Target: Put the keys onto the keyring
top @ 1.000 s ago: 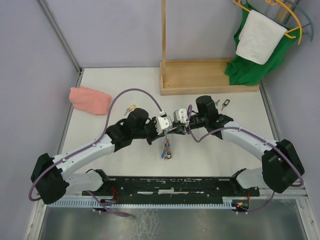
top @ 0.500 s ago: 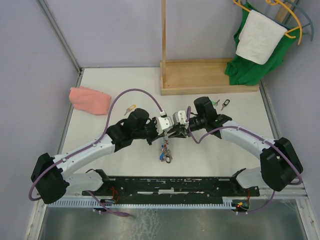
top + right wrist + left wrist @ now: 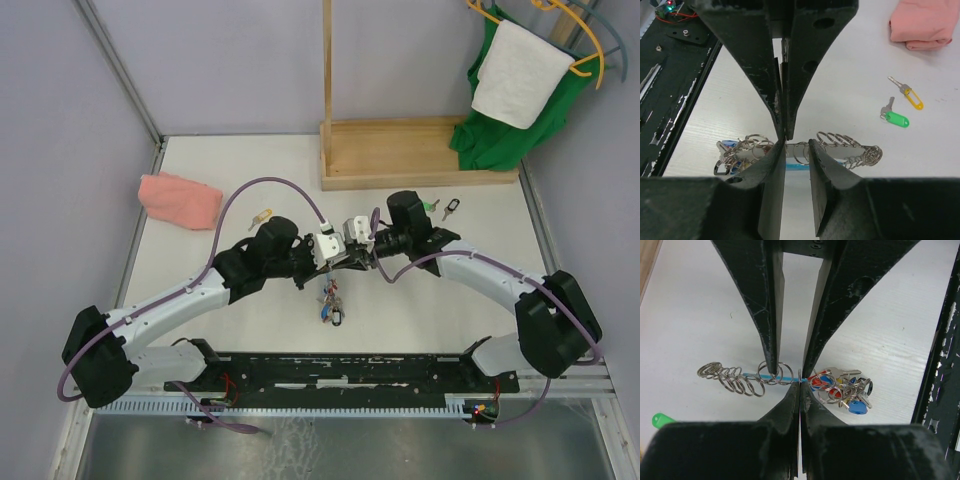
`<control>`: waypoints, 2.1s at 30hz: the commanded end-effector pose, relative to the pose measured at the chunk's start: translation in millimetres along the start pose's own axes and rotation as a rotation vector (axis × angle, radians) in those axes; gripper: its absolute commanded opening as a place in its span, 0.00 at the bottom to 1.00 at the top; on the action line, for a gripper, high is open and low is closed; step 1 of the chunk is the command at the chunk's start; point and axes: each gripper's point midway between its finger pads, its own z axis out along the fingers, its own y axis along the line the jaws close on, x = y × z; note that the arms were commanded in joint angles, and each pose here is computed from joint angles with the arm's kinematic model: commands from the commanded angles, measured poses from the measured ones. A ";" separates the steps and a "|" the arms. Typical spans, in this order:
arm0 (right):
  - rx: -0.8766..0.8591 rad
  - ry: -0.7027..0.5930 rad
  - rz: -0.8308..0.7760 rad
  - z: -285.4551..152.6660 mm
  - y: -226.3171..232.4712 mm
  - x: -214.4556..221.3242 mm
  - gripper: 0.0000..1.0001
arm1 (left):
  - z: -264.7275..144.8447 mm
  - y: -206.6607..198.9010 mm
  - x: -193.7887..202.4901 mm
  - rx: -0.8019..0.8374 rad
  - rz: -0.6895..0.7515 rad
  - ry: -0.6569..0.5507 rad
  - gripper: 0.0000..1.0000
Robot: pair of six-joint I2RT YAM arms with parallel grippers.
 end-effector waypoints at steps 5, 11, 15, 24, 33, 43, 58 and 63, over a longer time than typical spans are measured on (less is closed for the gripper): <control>-0.024 -0.053 0.007 9.9 -4.1 -4.3 0.33 | -5.1 5.3 -42.3 -0.007 0.071 -0.147 0.03; -0.058 -0.031 0.022 8.8 5.5 2.7 0.34 | -3.8 5.9 -40.8 -0.009 0.068 -0.142 0.03; -0.080 -0.041 0.036 10.0 9.7 3.9 0.35 | -2.4 5.6 -38.9 -0.008 0.065 -0.137 0.03; 0.029 0.019 0.092 4.9 4.1 14.5 0.39 | -0.7 18.7 -28.1 -0.115 -0.049 -0.130 0.03; 0.158 0.170 0.235 31.0 12.1 41.9 0.44 | -17.4 52.9 37.3 -0.516 -0.580 -0.173 0.35; 0.224 0.290 0.382 76.5 -2.5 48.2 0.43 | -22.5 43.7 123.5 -0.583 -0.999 -0.197 0.44; 0.355 0.536 0.686 113.0 -24.3 85.4 0.38 | -21.8 36.9 166.9 -0.590 -1.161 -0.198 0.43; 0.347 0.558 0.717 121.7 -23.8 93.9 0.37 | -20.9 35.8 169.8 -0.588 -1.158 -0.194 0.43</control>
